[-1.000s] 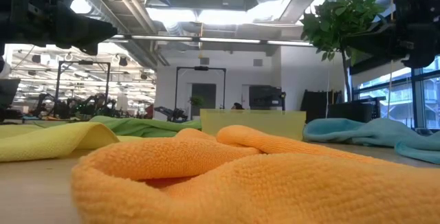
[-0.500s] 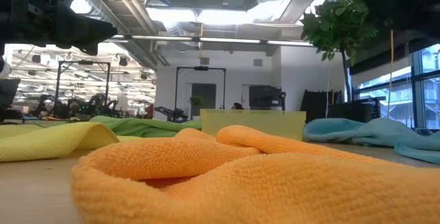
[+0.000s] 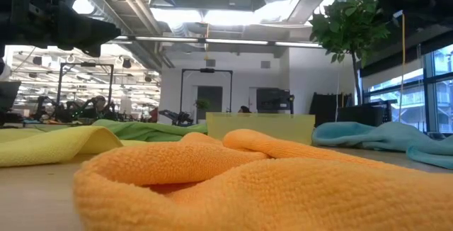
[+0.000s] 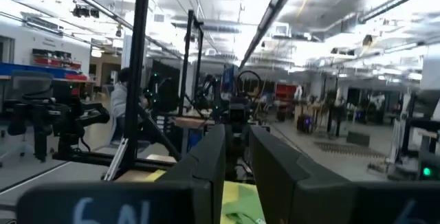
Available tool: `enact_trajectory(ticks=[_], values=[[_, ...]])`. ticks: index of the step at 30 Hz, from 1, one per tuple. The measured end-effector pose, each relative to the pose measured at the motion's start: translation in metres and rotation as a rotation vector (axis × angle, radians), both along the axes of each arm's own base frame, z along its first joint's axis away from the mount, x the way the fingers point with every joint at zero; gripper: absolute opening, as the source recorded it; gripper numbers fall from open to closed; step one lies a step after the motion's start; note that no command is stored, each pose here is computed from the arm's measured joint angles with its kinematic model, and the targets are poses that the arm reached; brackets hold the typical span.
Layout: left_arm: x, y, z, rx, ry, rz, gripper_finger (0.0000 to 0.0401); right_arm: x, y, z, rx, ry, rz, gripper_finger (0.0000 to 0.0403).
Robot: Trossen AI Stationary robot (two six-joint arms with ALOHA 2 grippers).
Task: Fold microfiber towels
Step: Fold the orange microfiber cloth
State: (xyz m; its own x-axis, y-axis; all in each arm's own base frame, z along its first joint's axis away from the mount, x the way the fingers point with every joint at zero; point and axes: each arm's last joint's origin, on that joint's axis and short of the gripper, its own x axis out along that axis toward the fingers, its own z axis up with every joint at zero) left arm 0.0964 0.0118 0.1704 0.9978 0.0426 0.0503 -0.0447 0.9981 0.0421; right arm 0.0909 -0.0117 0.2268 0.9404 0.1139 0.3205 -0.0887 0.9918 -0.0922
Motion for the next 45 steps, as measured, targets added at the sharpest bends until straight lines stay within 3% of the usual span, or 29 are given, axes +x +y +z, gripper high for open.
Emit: enact_trajectory(ticks=[6,13,22,31,45], values=[[0.000,0.000,0.000,0.000,0.000,0.000,0.0080,0.014,-0.002,0.006,0.056,0.113,0.020,0.0071],[0.000,0.000,0.000,0.000,0.000,0.000,0.0080,0.045,0.006,-0.001,0.065,0.316,0.148,0.0071],[0.000,0.000,0.000,0.000,0.000,0.001,0.0080,0.086,0.015,-0.027,0.105,0.641,0.021,0.0071],[0.000,0.000,0.000,0.000,0.000,0.000,0.0080,0.115,0.015,-0.060,0.180,0.764,0.020,0.0075],[0.000,0.000,0.005,-0.002,-0.050,-0.001,0.0080,0.183,0.017,-0.097,0.283,0.981,0.050,0.0224]])
